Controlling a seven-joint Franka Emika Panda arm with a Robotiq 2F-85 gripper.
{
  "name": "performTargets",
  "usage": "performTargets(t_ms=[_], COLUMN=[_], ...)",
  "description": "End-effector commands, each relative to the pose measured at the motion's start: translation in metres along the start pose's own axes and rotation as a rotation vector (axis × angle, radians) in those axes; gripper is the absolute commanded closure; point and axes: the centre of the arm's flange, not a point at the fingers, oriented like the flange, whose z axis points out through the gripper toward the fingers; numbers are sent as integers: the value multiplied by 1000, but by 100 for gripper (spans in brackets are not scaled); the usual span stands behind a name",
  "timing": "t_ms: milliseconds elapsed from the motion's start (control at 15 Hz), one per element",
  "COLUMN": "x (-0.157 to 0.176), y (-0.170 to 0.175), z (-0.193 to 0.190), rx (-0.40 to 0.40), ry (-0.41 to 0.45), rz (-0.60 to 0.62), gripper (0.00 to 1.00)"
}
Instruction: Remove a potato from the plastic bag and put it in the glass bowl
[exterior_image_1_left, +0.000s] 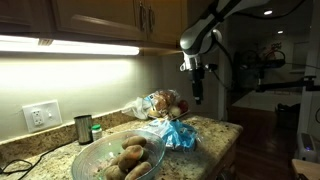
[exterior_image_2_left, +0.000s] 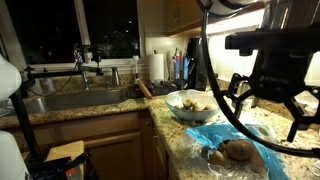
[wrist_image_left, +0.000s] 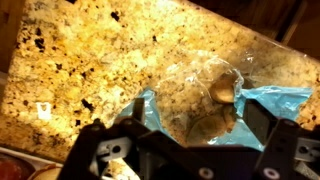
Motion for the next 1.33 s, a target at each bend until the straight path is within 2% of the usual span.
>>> performTargets(t_ms=[0, 333, 867, 1267], x=[23, 41, 54, 56], y=[-5, -29, -46, -32], z=[21, 57, 80, 71], rx=[43, 69, 20, -36], ry=[-68, -130, -159, -100], rz=[-50, -86, -48, 86], gripper=[0, 0, 0, 0])
